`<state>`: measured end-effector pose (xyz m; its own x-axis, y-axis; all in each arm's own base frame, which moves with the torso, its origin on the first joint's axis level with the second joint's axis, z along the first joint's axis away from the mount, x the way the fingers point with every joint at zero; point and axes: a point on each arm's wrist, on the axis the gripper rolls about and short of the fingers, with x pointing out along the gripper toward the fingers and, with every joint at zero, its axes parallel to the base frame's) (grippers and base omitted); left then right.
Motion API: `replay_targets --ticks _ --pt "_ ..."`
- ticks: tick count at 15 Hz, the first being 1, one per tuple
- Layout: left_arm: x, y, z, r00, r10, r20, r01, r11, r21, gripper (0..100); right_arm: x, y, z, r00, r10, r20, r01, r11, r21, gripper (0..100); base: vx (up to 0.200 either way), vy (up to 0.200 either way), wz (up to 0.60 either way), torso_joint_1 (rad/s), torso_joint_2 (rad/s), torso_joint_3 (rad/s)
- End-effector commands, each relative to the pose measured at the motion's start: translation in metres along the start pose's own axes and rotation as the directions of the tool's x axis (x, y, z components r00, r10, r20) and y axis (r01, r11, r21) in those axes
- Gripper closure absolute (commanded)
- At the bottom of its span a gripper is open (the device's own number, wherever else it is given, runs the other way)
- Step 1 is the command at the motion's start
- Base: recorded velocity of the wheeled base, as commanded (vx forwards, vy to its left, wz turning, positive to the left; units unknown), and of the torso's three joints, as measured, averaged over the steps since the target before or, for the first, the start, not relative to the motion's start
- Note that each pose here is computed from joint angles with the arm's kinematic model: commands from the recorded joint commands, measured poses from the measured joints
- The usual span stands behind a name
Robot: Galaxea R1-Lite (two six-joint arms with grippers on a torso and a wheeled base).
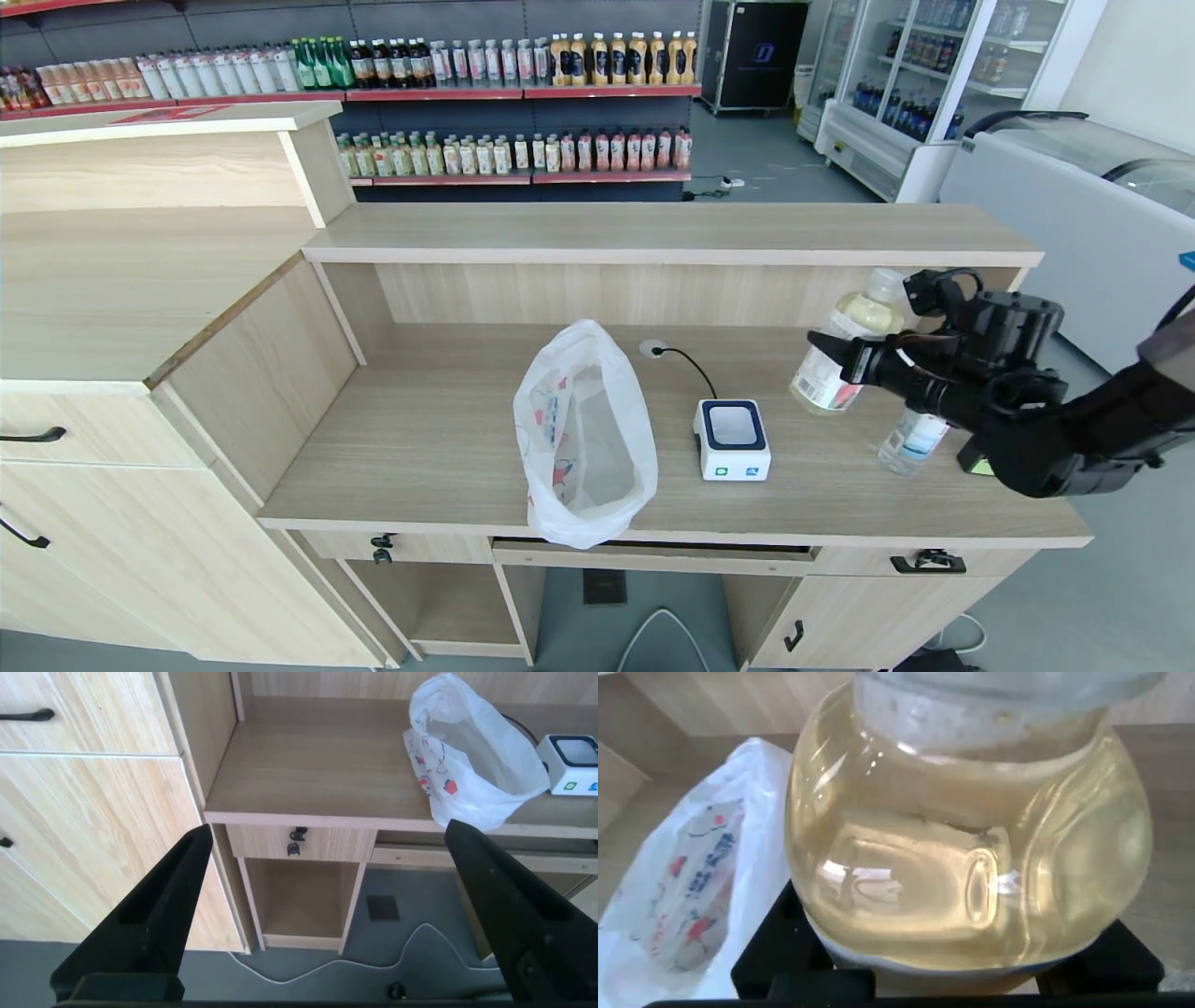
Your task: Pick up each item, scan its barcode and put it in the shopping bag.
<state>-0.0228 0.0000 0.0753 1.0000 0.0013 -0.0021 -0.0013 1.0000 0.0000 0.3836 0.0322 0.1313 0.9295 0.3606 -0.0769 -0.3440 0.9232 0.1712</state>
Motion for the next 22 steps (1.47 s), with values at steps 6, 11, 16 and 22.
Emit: replay_targets --ticks 6,11,16,22 --pt "0.000 0.000 0.000 1.000 0.000 0.001 0.000 1.000 0.000 0 -0.194 0.096 0.099 0.683 0.729 -0.054 -0.706 0.676 0.211 100 0.000 0.000 0.00 0.000 0.00 0.000" --pt "0.000 0.000 0.000 1.000 0.000 0.001 0.000 1.000 0.000 0 -0.217 0.129 0.104 0.469 0.880 -0.076 -0.843 0.472 0.256 100 0.000 0.000 0.00 0.000 0.00 0.000" --pt "0.000 0.000 0.000 1.000 0.000 0.001 0.000 1.000 0.000 0 -0.216 0.132 0.113 0.453 0.888 -0.080 -0.839 0.455 0.298 100 0.000 0.000 0.00 0.000 0.00 0.000" --pt "0.000 0.000 0.000 1.000 0.000 0.001 0.000 1.000 0.000 0 -0.232 0.133 0.104 0.447 0.890 -0.094 -0.821 0.450 0.351 100 0.000 0.000 0.00 0.000 0.00 0.000"
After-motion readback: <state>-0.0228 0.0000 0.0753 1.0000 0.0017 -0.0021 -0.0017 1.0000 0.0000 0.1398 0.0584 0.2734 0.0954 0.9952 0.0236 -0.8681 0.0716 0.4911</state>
